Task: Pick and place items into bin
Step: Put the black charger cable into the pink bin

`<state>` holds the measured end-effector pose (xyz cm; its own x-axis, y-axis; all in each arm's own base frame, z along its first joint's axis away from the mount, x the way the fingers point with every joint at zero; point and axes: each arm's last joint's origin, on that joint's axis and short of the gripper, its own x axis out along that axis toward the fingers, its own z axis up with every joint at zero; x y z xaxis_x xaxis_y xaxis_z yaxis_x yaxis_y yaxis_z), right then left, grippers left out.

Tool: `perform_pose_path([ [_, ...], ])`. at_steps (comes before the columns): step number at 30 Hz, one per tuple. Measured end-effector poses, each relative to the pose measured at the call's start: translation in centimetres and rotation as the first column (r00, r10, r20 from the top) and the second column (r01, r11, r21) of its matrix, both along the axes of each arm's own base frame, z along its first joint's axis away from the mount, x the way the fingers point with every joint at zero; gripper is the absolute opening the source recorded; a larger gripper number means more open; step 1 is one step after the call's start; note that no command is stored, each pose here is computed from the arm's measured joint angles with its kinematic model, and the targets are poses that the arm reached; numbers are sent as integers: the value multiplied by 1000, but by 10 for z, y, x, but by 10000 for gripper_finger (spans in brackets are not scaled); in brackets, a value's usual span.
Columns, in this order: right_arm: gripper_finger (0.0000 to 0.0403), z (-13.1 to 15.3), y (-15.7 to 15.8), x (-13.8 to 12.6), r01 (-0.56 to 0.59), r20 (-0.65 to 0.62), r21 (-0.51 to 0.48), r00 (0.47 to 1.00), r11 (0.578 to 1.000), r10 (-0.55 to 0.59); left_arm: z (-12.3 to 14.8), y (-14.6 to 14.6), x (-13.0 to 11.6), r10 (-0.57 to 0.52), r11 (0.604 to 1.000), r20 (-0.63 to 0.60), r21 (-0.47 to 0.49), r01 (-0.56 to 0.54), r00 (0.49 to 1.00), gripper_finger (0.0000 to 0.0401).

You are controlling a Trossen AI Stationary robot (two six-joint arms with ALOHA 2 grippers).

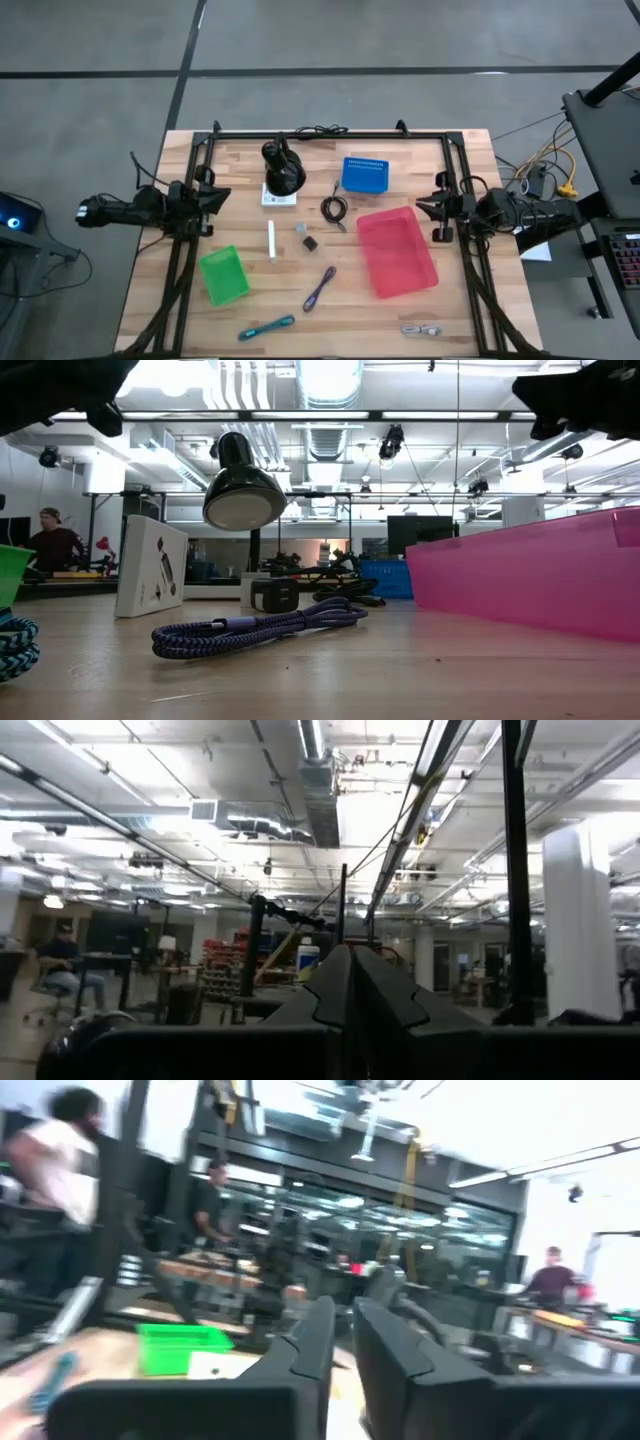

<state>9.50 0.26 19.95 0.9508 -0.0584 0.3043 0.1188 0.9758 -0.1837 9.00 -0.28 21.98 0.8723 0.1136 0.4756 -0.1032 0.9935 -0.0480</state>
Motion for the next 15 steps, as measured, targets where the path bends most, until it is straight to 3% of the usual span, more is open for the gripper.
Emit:
perform_pose_path([
  [6, 114, 2, -4, 5, 158, -13, -30, 987, 987, -158, 8, 2, 10, 119, 992, -70, 41, -117, 990, 28],
  [10, 162, 9, -4, 8, 160, -21, -31, 987, 987, -160, 13, 1, 18, 123, 992, -108, 53, -117, 987, 84],
  [15, 194, 20, -3, 13, 131, -42, 60, 991, 990, -128, 22, -1, 26, 91, 995, -132, 47, -86, 987, 142],
])
